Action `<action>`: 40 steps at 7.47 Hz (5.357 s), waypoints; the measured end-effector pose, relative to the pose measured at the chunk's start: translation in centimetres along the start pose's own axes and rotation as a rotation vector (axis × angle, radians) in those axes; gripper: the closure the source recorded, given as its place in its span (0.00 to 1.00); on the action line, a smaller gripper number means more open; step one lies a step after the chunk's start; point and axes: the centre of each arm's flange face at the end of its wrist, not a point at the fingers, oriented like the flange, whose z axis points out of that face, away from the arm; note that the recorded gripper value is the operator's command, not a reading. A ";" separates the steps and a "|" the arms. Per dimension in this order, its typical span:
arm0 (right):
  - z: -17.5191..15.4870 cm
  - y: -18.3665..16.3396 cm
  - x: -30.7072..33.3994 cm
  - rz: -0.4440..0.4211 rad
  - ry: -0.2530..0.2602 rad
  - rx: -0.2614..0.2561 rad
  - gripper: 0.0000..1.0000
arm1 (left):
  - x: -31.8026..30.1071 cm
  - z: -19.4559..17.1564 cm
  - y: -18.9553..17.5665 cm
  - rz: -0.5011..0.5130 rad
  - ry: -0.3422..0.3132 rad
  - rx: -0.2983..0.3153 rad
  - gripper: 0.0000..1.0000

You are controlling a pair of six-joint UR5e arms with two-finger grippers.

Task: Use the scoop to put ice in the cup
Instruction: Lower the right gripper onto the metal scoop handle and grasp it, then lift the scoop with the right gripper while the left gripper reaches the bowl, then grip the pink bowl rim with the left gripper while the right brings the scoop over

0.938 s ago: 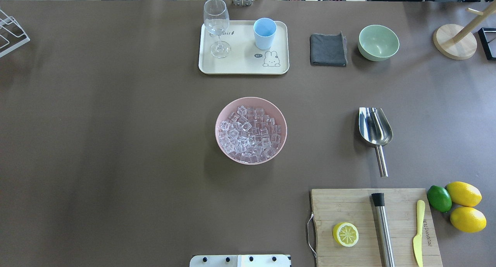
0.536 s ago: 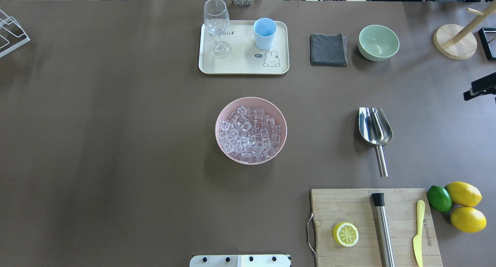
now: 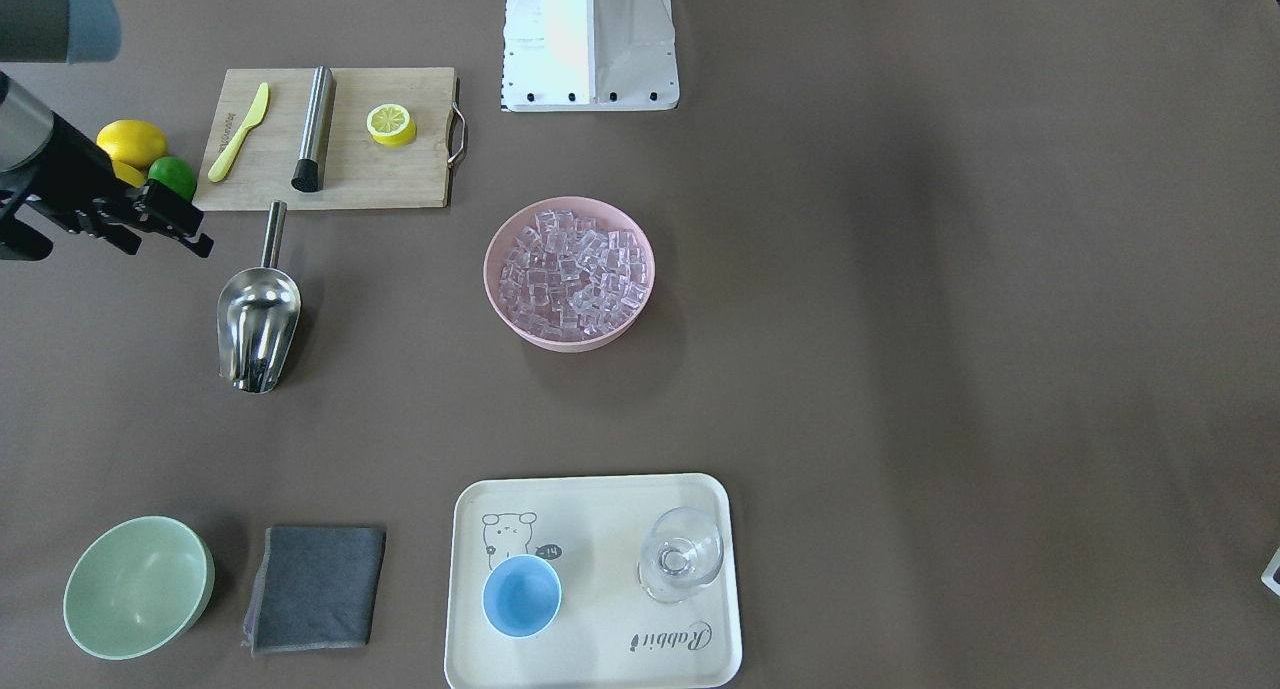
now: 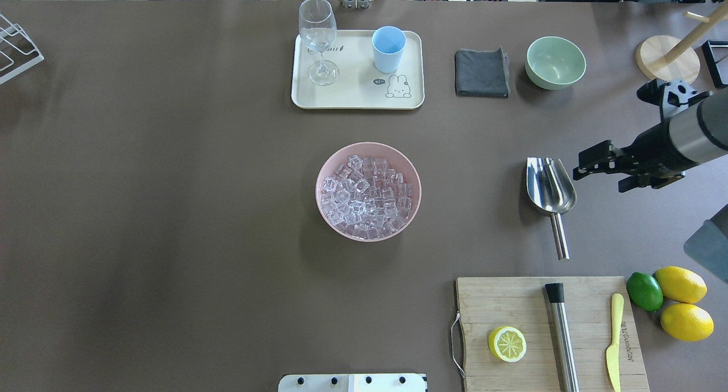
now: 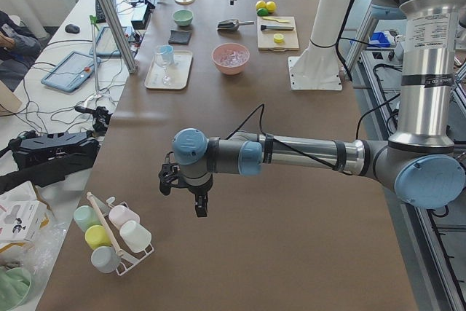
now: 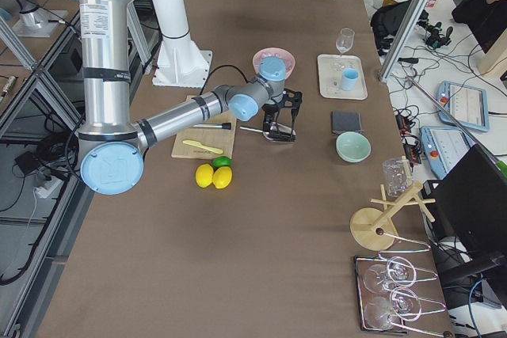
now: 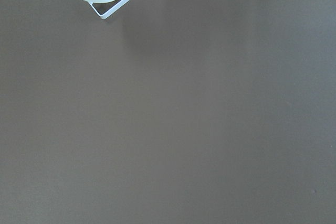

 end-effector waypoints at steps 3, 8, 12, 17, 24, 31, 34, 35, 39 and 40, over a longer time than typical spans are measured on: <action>4.2 4.4 -2.8 -0.017 0.039 -0.079 0.00 | 2.0 -0.3 -0.3 0.044 0.005 0.008 0.02; 8.8 5.3 -2.4 -0.072 0.154 -0.136 0.00 | 13.2 2.9 -0.4 0.326 0.049 0.015 0.02; 11.8 5.3 -3.2 -0.102 0.192 -0.151 0.23 | 24.4 6.1 1.0 0.358 0.151 0.061 0.03; 12.5 5.0 -3.0 -0.094 0.202 -0.156 1.00 | 40.1 12.9 5.2 0.240 0.263 0.110 0.03; 5.7 7.8 -8.0 -0.290 0.129 -0.151 1.00 | 50.9 14.9 6.5 0.067 0.475 0.060 0.03; -1.2 8.5 -10.5 -1.297 0.271 -0.078 1.00 | 62.0 14.4 6.9 -0.052 0.469 -0.013 0.33; -3.6 8.4 -13.7 -1.552 0.346 -0.123 1.00 | 64.3 14.3 8.2 -0.051 0.476 -0.038 0.46; -4.0 8.1 -14.9 -1.586 0.361 -0.120 1.00 | 64.9 14.4 8.6 -0.048 0.475 -0.045 0.49; -3.6 6.0 -20.7 -1.652 0.432 -0.221 1.00 | 65.9 15.0 9.9 -0.034 0.473 -0.064 0.82; -3.5 5.4 -21.8 -1.648 0.459 -0.237 1.00 | 66.0 15.0 10.0 -0.033 0.473 -0.065 0.82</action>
